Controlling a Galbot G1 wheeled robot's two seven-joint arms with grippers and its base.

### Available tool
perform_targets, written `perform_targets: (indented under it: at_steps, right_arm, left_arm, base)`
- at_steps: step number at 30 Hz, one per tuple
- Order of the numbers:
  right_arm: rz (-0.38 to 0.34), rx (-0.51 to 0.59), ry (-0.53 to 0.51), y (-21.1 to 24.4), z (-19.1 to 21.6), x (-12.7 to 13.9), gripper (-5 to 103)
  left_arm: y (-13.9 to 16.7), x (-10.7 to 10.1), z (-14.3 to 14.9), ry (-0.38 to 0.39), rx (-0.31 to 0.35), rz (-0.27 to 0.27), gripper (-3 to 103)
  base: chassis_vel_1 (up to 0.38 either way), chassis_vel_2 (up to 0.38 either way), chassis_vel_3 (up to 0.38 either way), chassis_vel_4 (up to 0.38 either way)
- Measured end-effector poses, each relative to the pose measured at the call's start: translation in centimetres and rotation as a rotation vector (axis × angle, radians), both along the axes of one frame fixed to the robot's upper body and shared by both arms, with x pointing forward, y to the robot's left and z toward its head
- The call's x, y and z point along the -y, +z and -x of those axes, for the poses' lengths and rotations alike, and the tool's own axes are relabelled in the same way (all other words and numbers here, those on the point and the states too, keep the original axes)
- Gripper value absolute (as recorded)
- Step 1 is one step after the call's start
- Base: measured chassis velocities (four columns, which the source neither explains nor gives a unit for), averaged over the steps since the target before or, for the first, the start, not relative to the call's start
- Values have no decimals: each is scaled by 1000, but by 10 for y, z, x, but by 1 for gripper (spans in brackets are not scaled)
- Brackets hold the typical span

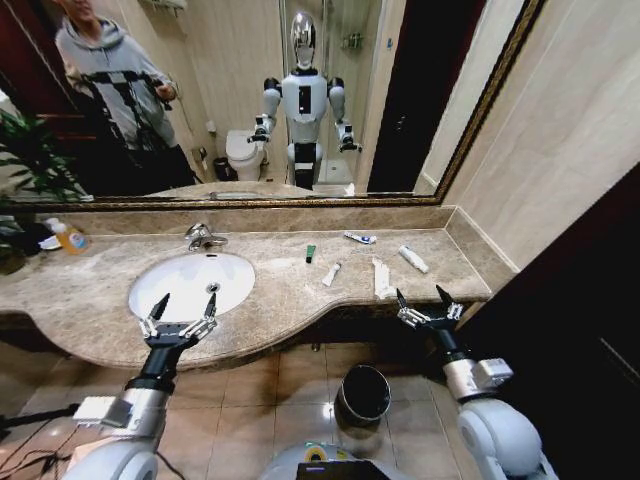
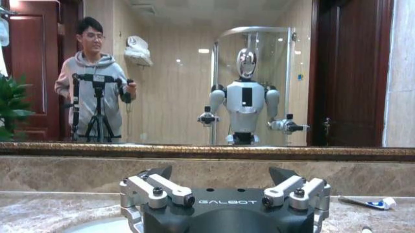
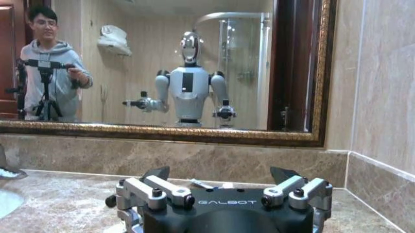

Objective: Pick up the trash from the sink and place it in the trash bin.

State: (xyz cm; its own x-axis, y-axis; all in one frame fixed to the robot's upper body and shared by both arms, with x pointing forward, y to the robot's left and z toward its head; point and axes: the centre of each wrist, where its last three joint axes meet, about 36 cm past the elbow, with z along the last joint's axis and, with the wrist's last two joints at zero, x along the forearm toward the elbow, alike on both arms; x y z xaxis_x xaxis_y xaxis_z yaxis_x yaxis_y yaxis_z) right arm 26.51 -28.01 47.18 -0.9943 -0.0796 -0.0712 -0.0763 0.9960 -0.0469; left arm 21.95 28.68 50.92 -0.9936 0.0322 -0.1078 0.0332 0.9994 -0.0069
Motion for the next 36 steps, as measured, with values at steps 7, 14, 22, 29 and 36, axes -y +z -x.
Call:
perform_targets:
  at_steps: [7,14,22,29,36]
  right_arm:
    - [29,-5,16,-3,-9,9,100]
    - [39,-16,11,-7,-20,17,100]
    - [53,-29,-13,-8,-58,43,100]
    - [25,-41,-13,-6,-72,53,100]
    - [32,-47,-7,-6,-118,72,100]
  left_arm:
    - [0,0,0,0,0,0,100]
    - [0,0,0,0,0,0,100]
    - [0,0,0,0,0,0,100]
    - [0,0,0,0,0,0,100]
    - [0,0,0,0,0,0,100]
  base:
    - [0,0,0,0]
    - [0,0,0,0]
    - [0,0,0,0]
    - [0,0,0,0]
    - [0,0,0,0]
